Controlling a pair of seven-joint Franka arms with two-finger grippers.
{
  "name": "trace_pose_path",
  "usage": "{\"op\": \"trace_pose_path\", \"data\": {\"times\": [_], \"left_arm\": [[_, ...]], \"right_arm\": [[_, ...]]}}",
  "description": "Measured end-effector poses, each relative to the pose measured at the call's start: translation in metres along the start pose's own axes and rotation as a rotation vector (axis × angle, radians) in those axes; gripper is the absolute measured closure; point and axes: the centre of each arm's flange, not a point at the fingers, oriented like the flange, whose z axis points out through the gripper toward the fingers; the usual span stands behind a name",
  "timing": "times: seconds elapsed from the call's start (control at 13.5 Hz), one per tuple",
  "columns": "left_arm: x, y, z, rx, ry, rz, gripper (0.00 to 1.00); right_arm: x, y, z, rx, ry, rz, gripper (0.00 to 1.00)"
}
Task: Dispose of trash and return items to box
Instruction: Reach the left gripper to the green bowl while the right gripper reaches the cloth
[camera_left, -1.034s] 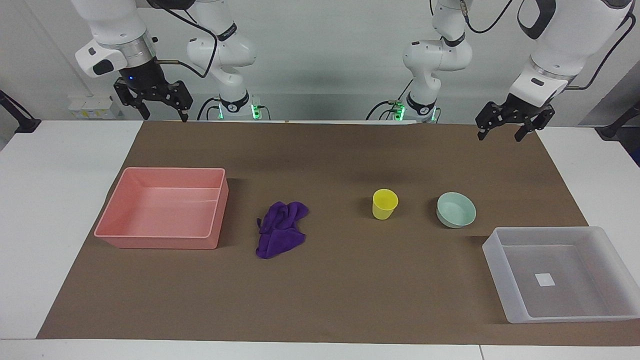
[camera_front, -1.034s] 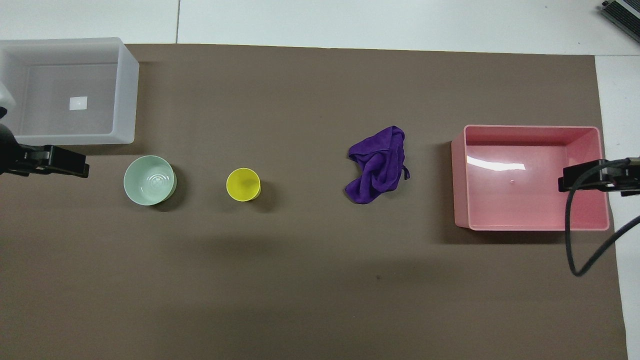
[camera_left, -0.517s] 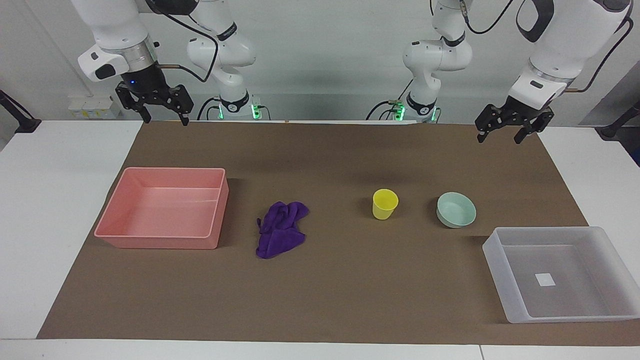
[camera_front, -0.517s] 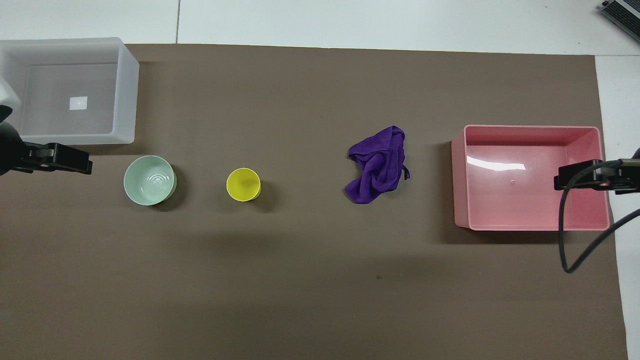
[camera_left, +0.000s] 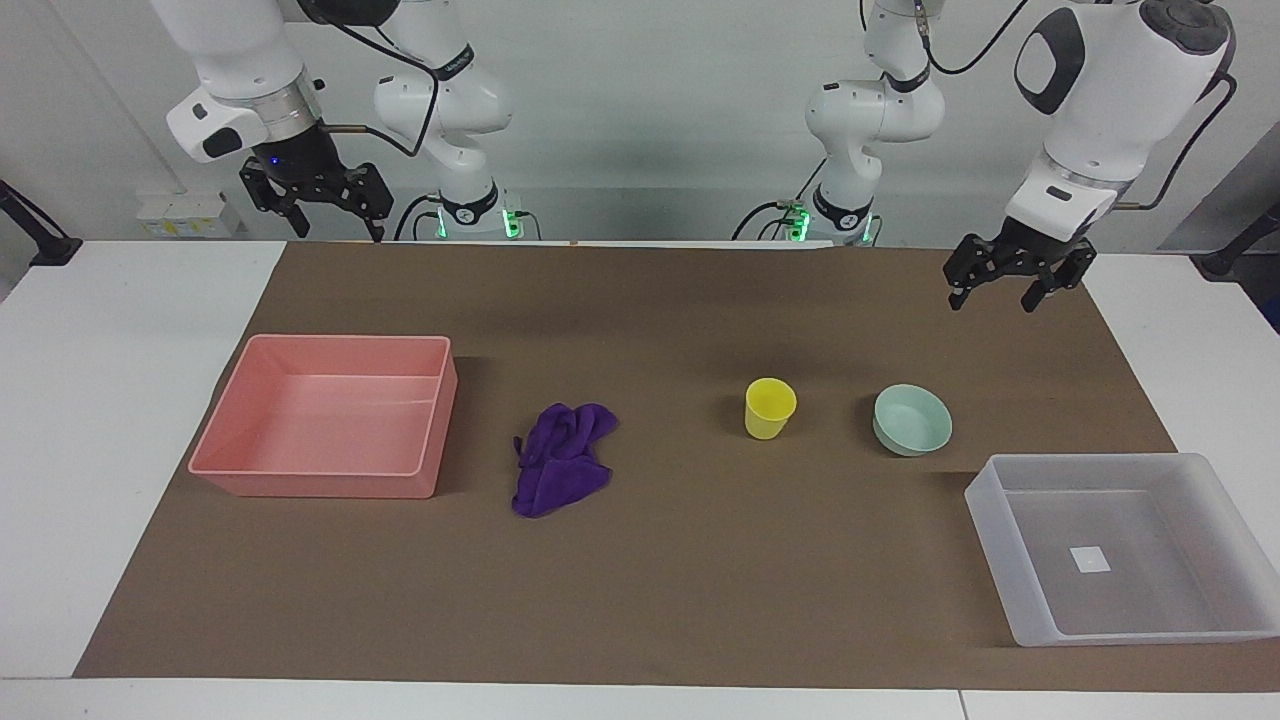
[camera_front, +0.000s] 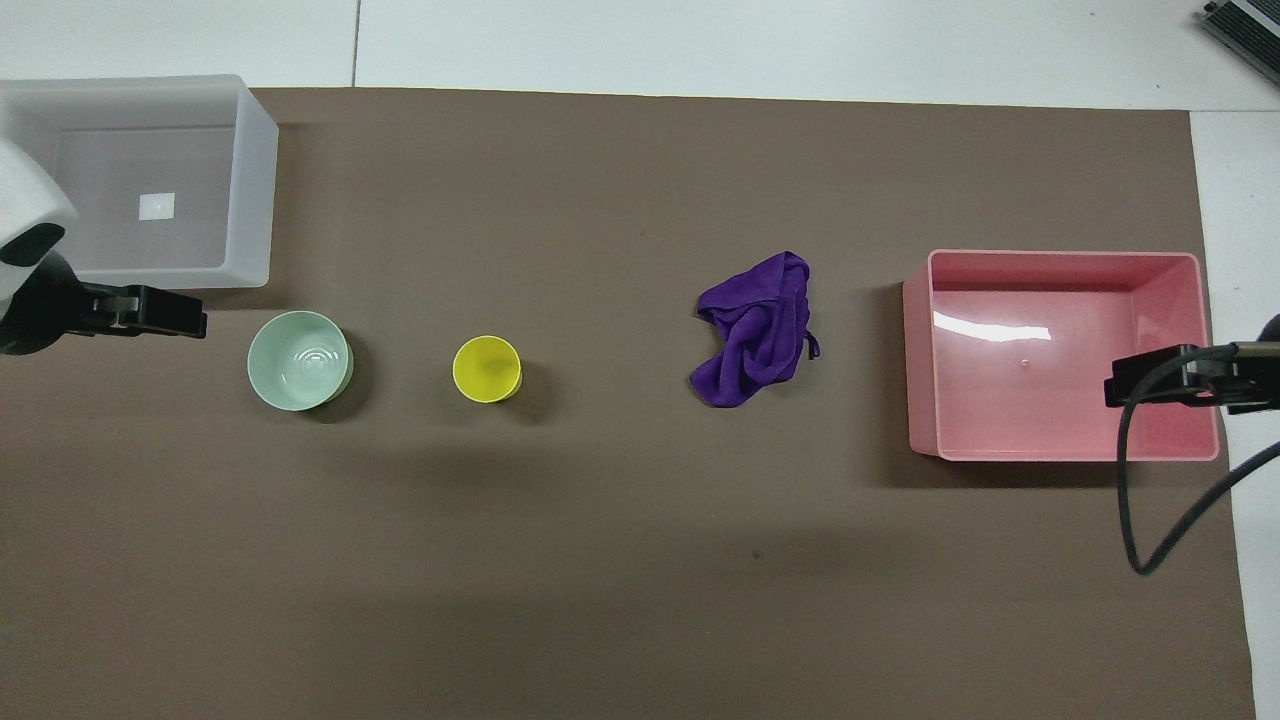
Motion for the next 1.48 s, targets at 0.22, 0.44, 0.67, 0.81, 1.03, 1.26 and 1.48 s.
{"op": "trace_pose_path", "data": {"times": [0.22, 0.44, 0.67, 0.81, 1.03, 1.26, 1.48], "left_arm": [[0.003, -0.001, 0.023, 0.0, 0.031, -0.001, 0.0], [0.005, -0.002, 0.06, 0.001, 0.045, -0.003, 0.0], [0.013, -0.006, 0.098, 0.003, 0.055, -0.01, 0.0], [0.017, -0.007, 0.12, 0.003, 0.047, -0.01, 0.0], [0.022, -0.008, 0.153, 0.005, 0.07, -0.011, 0.0], [0.008, -0.022, 0.189, 0.009, 0.092, -0.027, 0.0], [-0.006, -0.041, 0.212, 0.016, 0.106, -0.039, 0.0]], "right_arm": [[-0.001, 0.0, -0.001, 0.0, 0.003, -0.001, 0.0], [-0.001, -0.001, 0.0, 0.001, 0.004, -0.001, 0.0], [0.002, -0.012, 0.006, 0.0, 0.007, -0.014, 0.0], [0.014, -0.028, 0.017, 0.002, 0.04, -0.029, 0.0], [0.047, -0.075, 0.054, 0.009, 0.091, -0.036, 0.0], [0.078, -0.136, 0.113, 0.014, 0.115, -0.068, 0.0], [0.099, -0.169, 0.162, 0.019, 0.129, -0.08, 0.0]]}}
